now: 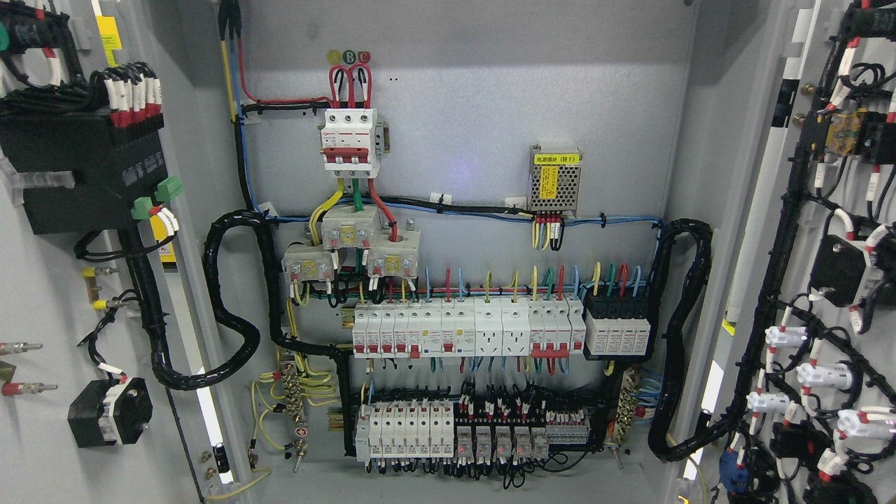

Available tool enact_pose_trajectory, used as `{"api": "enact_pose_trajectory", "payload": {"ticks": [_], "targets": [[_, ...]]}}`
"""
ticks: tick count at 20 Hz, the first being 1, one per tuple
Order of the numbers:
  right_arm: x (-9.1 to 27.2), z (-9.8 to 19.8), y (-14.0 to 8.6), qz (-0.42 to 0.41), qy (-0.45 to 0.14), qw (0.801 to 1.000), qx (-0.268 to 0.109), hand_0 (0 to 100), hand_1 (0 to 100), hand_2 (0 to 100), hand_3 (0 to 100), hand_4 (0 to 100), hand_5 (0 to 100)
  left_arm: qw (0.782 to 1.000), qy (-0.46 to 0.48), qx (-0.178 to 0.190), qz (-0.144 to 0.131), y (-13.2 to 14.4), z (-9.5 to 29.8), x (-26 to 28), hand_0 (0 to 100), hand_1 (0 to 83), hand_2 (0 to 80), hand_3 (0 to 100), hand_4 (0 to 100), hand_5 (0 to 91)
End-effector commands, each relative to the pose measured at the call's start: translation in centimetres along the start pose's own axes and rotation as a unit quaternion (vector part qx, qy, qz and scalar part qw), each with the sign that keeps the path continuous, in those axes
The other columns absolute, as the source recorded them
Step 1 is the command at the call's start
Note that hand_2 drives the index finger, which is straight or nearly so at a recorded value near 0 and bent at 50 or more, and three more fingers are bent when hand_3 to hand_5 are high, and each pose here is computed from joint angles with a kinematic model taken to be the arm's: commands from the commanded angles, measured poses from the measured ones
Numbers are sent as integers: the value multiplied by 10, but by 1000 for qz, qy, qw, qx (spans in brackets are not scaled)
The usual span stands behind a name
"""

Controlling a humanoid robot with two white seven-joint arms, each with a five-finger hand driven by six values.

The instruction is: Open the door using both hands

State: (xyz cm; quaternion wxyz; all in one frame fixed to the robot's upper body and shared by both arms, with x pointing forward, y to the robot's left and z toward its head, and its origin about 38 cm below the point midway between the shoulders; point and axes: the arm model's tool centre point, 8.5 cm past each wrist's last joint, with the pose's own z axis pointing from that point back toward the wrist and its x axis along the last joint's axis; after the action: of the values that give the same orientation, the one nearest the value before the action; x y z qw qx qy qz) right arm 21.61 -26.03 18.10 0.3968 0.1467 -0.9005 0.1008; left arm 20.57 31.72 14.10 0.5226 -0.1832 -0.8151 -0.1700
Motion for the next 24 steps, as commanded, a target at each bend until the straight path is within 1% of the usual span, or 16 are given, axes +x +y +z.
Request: {"api": "enact_pose_trajectory", "payload": {"ticks": [1,2,6,8,10,11,13,16,18,20,22,24], "targets": [[2,-10,-9,-7,-14,1000,-8,0,500,40,0,0,0,998,-16,52,-36,48,30,39,120,556,0,0,0,0],[3,-10,-11,-3,-14,1000,-11,0,500,40,0,0,0,997,-17,61,-31,51,35,41,120,556,0,0,0,0],[7,-11,-21,11,-21,1000,-17,0,500,40,0,0,0,996,0,82,-29,64,49,34,120,556,0,0,0,0],[8,-11,-24,17,-21,999,-22,0,500,40,0,0,0,997,13,78,-22,69,54,27,120,556,0,0,0,0],[8,-9,-28,13,-23,999,-33,0,500,40,0,0,0,997,22,73,-1,72,59,20,120,556,0,0,0,0],[9,-8,-31,4,-25,999,-42,0,500,40,0,0,0,997,27,73,1,78,60,19,120,556,0,0,0,0],[11,-4,-37,-10,-29,998,-63,0,500,40,0,0,0,997,31,75,-3,94,58,17,120,556,0,0,0,0],[12,-2,-46,0,-28,997,-71,0,500,40,0,0,0,997,31,73,-19,117,50,20,120,556,0,0,0,0],[12,-1,-48,1,-26,997,-74,0,500,40,0,0,0,997,30,74,-24,126,46,22,120,556,0,0,0,0],[12,2,-56,-9,-29,995,-93,0,500,40,0,0,0,997,27,75,-21,132,40,22,120,556,0,0,0,0],[16,7,-69,-13,-34,993,-116,0,500,40,0,0,0,997,24,78,-13,138,38,23,120,556,0,0,0,0],[15,11,-71,-14,-29,992,-121,0,500,40,0,0,0,996,24,83,-10,141,38,24,120,556,0,0,0,0]]}}
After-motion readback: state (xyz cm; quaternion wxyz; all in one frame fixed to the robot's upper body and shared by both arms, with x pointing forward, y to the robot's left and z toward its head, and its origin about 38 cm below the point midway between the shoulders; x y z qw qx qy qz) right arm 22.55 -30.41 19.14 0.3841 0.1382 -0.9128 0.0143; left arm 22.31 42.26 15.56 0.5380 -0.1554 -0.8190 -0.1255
